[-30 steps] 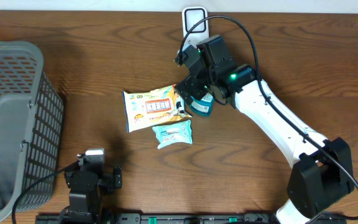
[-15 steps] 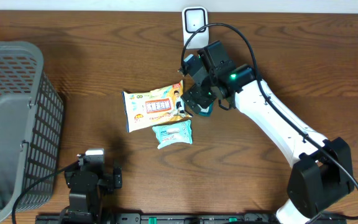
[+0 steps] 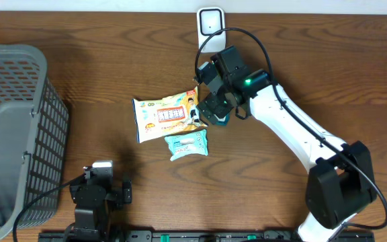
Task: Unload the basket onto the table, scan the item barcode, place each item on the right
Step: 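Lower the right gripper around the teal bottle and close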
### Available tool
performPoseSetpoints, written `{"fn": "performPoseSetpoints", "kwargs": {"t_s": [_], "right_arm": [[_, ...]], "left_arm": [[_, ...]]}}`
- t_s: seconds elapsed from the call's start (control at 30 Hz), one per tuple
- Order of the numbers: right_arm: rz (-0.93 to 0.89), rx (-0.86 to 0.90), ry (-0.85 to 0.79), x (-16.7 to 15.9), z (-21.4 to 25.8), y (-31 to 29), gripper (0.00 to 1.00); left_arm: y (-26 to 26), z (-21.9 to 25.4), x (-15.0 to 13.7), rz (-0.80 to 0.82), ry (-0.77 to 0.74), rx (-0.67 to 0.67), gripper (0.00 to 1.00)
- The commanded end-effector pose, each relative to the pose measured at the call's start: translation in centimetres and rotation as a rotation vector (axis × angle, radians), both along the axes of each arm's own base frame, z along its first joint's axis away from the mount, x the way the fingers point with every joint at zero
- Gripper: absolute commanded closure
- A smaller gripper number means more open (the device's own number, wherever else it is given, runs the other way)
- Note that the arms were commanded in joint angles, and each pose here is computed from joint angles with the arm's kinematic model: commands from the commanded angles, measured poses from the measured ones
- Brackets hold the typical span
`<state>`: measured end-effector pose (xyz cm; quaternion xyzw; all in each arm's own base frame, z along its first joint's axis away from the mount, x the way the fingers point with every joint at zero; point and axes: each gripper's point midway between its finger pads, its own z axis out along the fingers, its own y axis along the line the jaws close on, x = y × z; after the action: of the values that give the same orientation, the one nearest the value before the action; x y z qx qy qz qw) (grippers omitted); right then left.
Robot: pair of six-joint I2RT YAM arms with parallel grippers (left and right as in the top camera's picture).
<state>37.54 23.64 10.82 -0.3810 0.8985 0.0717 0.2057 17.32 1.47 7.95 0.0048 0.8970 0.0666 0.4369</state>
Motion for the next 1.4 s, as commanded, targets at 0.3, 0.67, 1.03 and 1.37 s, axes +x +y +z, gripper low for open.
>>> {"fn": "performPoseSetpoints", "kwargs": {"t_s": [0.3, 0.67, 1.03, 1.37], "right_arm": [[0.001, -0.017, 0.005, 0.0, -0.3, -0.5, 0.21], [-0.008, -0.018, 0.008, 0.2, -0.4, -0.8, 0.44], [-0.013, -0.032, 0.033, -0.2, -2.2, -1.3, 0.56], [-0.021, -0.029, 0.035, -0.2, -2.3, -1.3, 0.68]], "left_arm": [[0.2, -0.3, -0.2, 0.004, 0.011, 0.010, 0.02], [0.2, -0.3, -0.2, 0.004, 0.011, 0.010, 0.02], [0.2, -0.3, -0.2, 0.004, 0.011, 0.010, 0.02], [0.2, -0.3, -0.2, 0.004, 0.011, 0.010, 0.02]]}}
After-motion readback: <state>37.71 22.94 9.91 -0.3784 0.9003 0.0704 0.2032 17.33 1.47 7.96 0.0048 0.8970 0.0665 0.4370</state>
